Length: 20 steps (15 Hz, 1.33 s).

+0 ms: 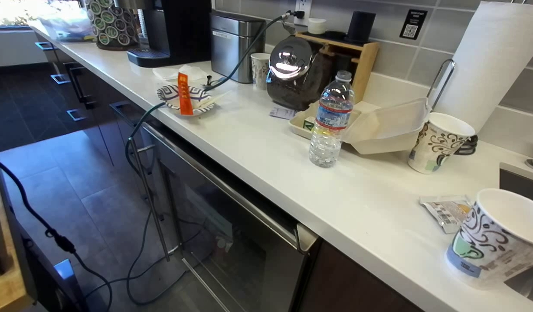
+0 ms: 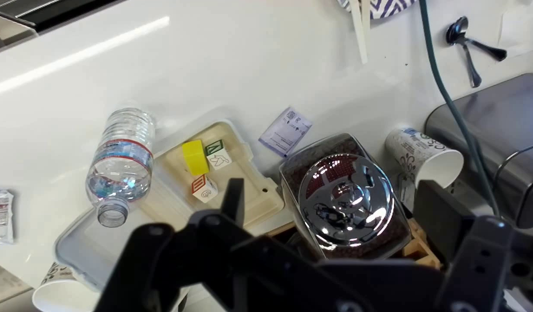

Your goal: Move the water bottle to the right then remove the silver lid from the glass bowl.

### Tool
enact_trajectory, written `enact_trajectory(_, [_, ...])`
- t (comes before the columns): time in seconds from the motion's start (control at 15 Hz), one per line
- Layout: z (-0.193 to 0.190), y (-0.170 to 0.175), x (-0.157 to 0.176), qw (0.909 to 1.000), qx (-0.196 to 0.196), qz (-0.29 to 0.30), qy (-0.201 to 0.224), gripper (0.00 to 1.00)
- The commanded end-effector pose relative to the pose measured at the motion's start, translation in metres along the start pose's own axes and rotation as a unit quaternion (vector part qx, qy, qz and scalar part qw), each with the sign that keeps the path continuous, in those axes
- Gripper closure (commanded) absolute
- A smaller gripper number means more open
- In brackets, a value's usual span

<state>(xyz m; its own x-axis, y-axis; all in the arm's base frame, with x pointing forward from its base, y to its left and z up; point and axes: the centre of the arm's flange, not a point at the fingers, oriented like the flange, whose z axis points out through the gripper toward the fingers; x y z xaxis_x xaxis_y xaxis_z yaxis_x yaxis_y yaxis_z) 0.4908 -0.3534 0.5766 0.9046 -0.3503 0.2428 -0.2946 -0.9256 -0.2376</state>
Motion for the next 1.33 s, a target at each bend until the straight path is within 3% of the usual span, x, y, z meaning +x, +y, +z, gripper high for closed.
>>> enact_trajectory(0.0, [-0.001, -0.001, -0.002, 1.0, 0.001, -0.003, 0.0, 0.0])
enact_trajectory(0.07, [-0.001, -0.001, -0.004, 1.0, 0.002, -0.004, 0.0, 0.0])
enact_trajectory(0.13, [0.002, -0.015, -0.011, 0.9983, 0.016, -0.047, 0.032, 0.0])
enact_trajectory(0.27, [0.01, -0.036, -0.022, 0.9934, 0.008, -0.084, 0.078, 0.0])
enact_trajectory(0.4, [0.028, -0.054, -0.03, 0.9851, -0.016, -0.125, 0.117, 0.0])
enact_trajectory(0.73, [0.086, -0.085, -0.054, 0.9622, 0.018, -0.197, 0.187, 0.0])
enact_trajectory(0.93, [0.136, -0.097, -0.055, 0.9666, 0.015, -0.178, 0.184, 0.0])
enact_trajectory(1.27, [0.174, -0.113, -0.031, 0.9676, 0.003, -0.165, 0.191, 0.0])
